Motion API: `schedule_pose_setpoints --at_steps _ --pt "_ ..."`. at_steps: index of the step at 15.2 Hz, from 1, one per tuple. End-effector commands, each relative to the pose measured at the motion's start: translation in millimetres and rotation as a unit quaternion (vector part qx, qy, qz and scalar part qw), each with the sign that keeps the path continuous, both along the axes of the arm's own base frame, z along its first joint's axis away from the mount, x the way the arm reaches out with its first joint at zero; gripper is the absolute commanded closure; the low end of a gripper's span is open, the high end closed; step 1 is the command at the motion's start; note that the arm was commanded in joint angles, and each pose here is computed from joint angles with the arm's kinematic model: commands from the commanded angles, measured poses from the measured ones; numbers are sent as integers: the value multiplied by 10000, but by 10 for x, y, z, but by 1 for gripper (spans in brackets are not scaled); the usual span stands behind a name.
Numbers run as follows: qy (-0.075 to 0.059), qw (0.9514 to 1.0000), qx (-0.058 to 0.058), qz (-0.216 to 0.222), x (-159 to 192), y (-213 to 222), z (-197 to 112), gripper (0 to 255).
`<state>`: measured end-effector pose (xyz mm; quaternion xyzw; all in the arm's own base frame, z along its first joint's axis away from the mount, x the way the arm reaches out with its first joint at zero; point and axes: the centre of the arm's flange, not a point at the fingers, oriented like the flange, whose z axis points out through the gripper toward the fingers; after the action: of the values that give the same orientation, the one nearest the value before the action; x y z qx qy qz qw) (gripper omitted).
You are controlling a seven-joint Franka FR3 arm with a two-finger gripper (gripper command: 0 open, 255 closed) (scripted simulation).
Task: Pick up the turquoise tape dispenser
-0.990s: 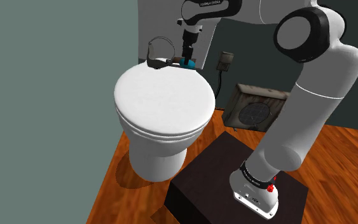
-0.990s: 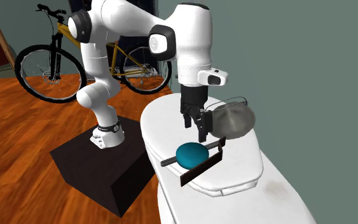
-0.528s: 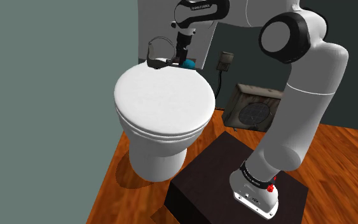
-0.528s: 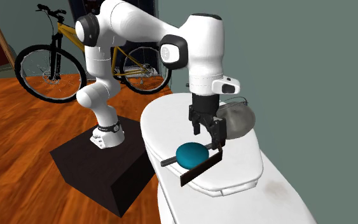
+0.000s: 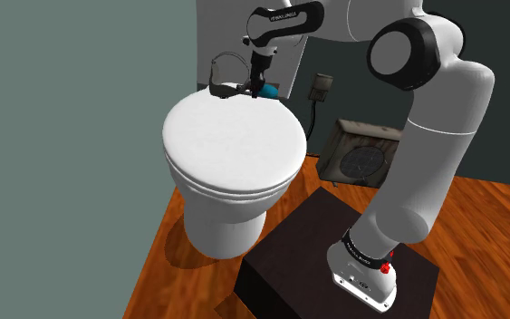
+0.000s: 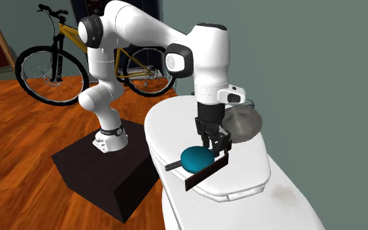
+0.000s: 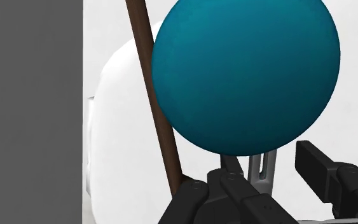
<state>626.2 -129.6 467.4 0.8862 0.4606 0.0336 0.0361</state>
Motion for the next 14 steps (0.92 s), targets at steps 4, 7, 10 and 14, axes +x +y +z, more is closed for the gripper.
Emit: schedule_pose_setpoints --at_steps 4,7,10,14 --pt "1 10000 0 0 -1 0 -2 255" --pt "0 10000 0 -1 0 -10 39 255" --pt "0 10000 0 -1 0 -10 197 255" --pt "0 10000 0 -1 0 -10 408 255"
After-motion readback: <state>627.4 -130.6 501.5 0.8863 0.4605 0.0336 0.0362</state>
